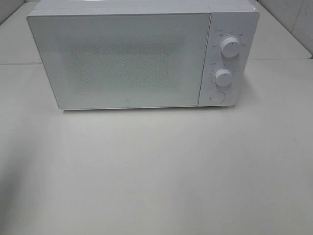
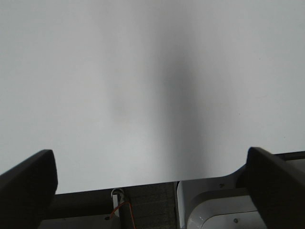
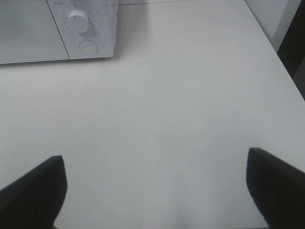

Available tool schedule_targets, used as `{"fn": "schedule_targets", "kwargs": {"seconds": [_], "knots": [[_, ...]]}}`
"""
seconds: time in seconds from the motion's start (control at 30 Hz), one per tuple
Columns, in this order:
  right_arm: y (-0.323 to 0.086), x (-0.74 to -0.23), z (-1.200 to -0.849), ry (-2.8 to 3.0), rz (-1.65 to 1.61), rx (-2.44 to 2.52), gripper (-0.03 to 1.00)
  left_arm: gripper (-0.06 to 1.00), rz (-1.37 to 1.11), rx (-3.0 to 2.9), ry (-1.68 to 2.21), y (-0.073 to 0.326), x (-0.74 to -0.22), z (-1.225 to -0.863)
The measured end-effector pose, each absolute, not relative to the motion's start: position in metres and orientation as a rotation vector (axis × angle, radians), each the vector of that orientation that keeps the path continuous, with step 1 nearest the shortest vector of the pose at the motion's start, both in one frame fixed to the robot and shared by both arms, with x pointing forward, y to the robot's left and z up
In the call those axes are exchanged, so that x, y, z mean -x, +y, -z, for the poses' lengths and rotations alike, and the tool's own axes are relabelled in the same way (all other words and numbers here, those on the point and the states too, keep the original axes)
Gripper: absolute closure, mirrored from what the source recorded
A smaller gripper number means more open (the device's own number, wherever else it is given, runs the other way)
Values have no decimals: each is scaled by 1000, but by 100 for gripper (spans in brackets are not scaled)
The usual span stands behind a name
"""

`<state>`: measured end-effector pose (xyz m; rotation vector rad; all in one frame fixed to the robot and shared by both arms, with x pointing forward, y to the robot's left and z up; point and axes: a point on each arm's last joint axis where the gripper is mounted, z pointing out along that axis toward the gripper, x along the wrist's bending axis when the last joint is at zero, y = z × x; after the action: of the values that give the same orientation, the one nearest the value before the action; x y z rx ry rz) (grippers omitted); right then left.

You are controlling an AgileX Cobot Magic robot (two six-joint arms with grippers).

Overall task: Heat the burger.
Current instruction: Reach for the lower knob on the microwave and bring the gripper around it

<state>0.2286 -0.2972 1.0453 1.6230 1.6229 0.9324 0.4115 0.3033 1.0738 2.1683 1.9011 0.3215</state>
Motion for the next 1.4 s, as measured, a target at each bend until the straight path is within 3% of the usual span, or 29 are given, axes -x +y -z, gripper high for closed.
{"fn": "schedule_targets", "kwargs": {"seconds": [0.37,0.73,1.4], "knots": [[-297,-229,-1045,1623,-932,-1623,-2,-5,-556,-1941,1724,294,-304,-1054],[-297,-229,-1045,1623,-933,-1623,-2,-5,-873,-1641,1452,289,-240,-1055],[-297,-229,-1045,1624,-934,-1623,-2,-5,-886,-1632,1386,290,-233,-1055]]}}
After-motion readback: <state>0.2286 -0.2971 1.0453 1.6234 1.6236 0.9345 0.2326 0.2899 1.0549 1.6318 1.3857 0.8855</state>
